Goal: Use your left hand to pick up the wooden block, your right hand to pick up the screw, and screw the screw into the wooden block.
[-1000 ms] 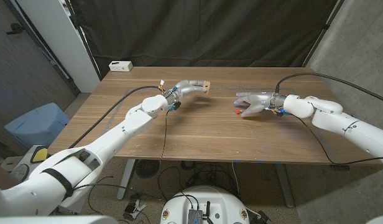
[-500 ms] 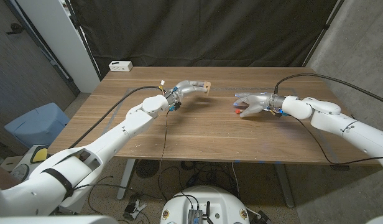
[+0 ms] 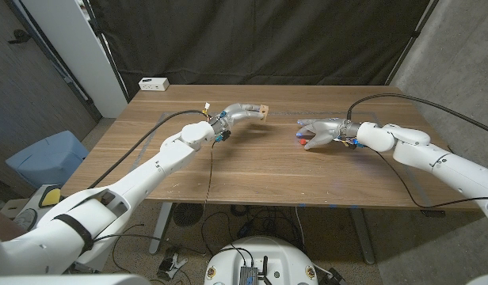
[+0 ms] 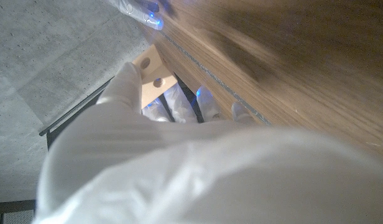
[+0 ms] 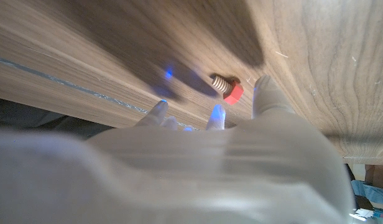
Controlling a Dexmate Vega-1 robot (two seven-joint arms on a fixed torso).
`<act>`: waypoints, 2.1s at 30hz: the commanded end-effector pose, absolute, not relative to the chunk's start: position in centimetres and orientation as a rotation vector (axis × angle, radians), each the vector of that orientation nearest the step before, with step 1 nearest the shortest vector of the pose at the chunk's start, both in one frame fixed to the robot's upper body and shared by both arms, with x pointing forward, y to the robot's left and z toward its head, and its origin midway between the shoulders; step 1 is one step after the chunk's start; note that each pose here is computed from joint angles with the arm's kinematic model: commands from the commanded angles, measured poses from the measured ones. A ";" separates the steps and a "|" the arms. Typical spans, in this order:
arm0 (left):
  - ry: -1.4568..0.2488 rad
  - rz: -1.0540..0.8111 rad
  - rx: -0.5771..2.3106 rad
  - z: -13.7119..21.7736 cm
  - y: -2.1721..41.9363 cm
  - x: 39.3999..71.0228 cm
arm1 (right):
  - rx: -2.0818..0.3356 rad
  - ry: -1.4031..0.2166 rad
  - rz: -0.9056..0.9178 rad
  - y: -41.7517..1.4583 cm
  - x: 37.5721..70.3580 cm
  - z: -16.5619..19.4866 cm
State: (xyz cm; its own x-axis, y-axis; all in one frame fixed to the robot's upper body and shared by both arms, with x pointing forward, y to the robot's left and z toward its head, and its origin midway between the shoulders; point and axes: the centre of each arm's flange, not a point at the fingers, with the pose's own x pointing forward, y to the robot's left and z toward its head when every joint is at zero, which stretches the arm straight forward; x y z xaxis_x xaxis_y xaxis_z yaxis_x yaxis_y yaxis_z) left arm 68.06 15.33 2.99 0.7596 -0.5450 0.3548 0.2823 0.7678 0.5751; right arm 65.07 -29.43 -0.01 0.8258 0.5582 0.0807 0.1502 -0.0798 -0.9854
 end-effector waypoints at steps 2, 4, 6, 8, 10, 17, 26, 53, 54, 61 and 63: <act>-0.535 -0.486 0.524 3.1 15.1 68.3 | -1.642 -0.562 0.363 -29.6 65.3 0.0; -0.536 -0.488 0.521 3.1 15.1 68.3 | -1.644 -0.562 0.362 -29.6 65.4 0.1; -0.535 -0.489 0.523 3.1 15.0 68.4 | -1.644 -0.562 0.360 -29.6 65.4 0.1; -0.534 -0.491 0.522 3.1 14.9 68.4 | -1.636 -0.561 0.361 -29.6 65.5 0.1; -0.534 -0.491 0.523 3.1 14.9 68.4 | -1.639 -0.561 0.362 -29.6 65.6 0.0; -0.529 -0.492 0.524 3.1 15.0 68.4 | -1.637 -0.569 0.355 -29.4 65.7 0.1; -0.523 -0.498 0.530 2.9 14.9 68.4 | -1.632 -0.576 0.351 -29.2 65.7 0.0; -0.511 -0.512 0.525 2.6 15.0 68.6 | -1.637 -0.596 0.340 -28.5 66.2 0.1; -0.511 -0.513 0.525 2.6 15.0 68.6 | -1.636 -0.596 0.340 -28.5 66.2 0.1; -0.509 -0.520 0.525 2.6 14.8 68.7 | -1.638 -0.600 0.336 -28.6 66.2 0.2; -0.508 -0.521 0.525 2.6 14.7 68.8 | -1.638 -0.601 0.337 -28.6 66.2 0.2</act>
State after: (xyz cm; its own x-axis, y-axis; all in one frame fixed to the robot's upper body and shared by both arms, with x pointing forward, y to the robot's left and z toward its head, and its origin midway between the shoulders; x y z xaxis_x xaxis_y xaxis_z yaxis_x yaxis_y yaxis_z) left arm 68.61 14.93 2.61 0.7551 -0.5726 0.3194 0.3212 0.7477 0.5811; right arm 66.11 -28.62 0.06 0.8211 0.5589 0.1161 0.1835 -0.0658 -0.9808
